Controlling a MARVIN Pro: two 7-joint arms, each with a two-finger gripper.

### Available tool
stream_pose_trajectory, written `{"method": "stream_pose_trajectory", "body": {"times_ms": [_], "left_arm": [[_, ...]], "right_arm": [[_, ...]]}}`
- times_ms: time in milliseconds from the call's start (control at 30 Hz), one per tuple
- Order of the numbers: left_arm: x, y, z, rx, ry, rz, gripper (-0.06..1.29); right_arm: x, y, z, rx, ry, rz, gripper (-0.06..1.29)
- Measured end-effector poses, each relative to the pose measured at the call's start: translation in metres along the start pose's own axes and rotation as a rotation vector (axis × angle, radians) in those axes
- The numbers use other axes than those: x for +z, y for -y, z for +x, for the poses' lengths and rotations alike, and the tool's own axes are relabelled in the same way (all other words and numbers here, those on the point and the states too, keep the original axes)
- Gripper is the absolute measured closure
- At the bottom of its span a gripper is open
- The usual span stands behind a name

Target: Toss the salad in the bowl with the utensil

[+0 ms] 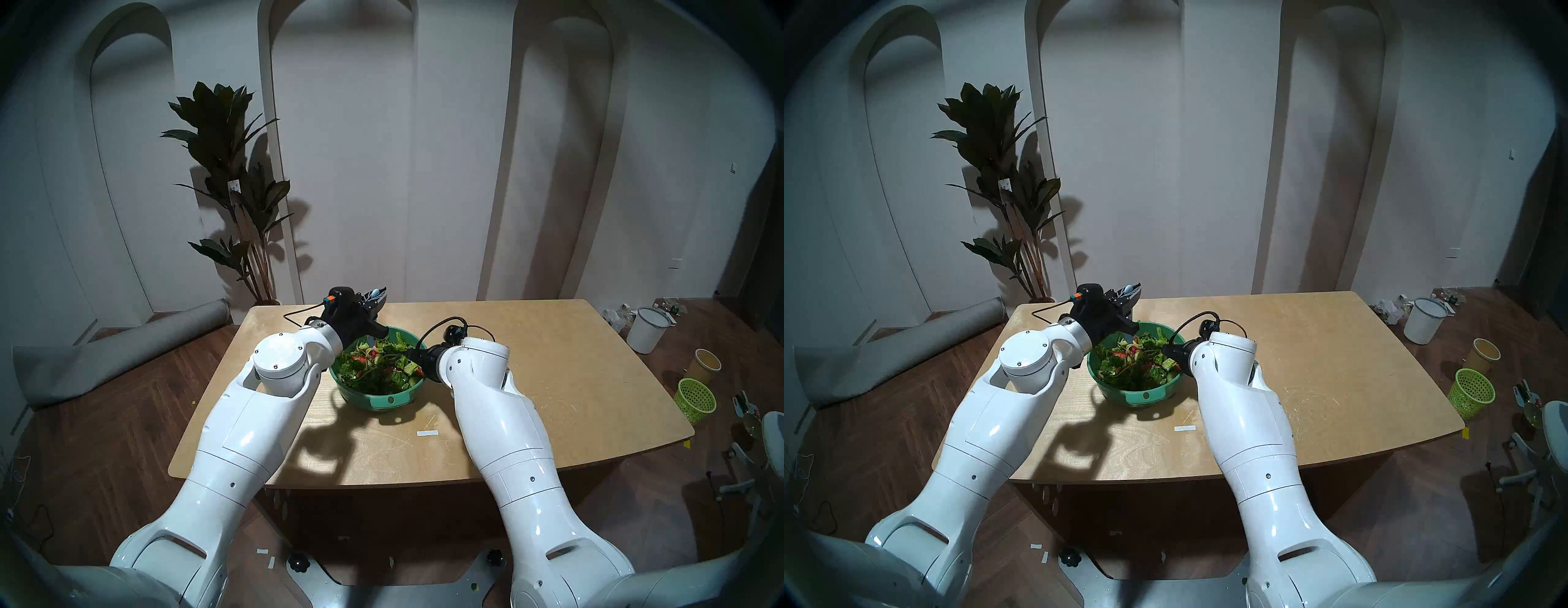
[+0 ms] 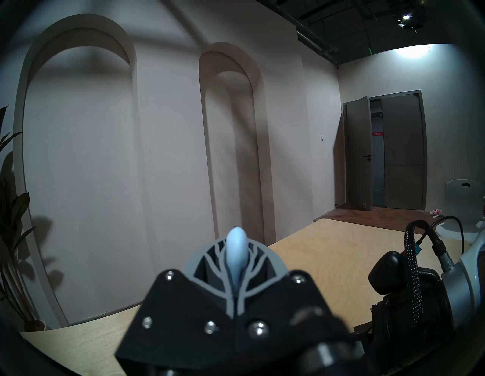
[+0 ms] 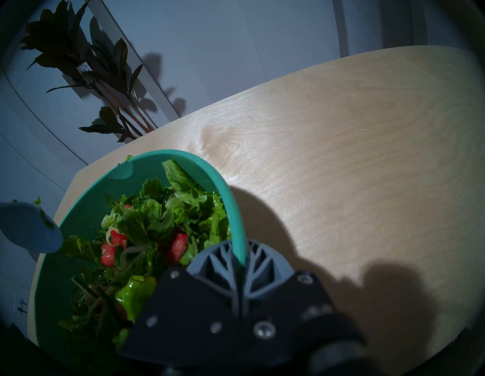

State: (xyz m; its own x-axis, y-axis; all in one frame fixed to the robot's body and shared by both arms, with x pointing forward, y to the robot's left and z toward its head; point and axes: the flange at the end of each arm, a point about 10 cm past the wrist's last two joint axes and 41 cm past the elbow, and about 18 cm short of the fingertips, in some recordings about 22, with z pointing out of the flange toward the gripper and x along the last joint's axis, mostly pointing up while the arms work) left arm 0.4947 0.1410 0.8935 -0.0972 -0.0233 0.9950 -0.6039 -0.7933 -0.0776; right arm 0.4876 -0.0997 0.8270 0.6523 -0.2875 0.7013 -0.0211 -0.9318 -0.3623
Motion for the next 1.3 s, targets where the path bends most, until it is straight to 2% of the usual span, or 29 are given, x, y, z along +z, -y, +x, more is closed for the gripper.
{"method": "stream_pose_trajectory", "body": {"times_ms": [333, 867, 1300], "left_arm": [[0.015, 0.007, -0.015, 0.004, 0.005, -0.094, 1.26], [0.035, 0.023, -0.018, 0.028, 0.015, -0.21, 1.26], [0.051, 0.033, -0.023, 0.045, 0.053, -0.281, 1.26]], "right_arm": [[0.0, 0.0, 0.0, 0.0, 0.0, 0.0, 1.26], [0.0, 0.0, 0.0, 0.0, 0.0, 0.0, 1.26], [0.0, 0.0, 0.0, -0.001, 0.0, 0.0, 1.26]]}}
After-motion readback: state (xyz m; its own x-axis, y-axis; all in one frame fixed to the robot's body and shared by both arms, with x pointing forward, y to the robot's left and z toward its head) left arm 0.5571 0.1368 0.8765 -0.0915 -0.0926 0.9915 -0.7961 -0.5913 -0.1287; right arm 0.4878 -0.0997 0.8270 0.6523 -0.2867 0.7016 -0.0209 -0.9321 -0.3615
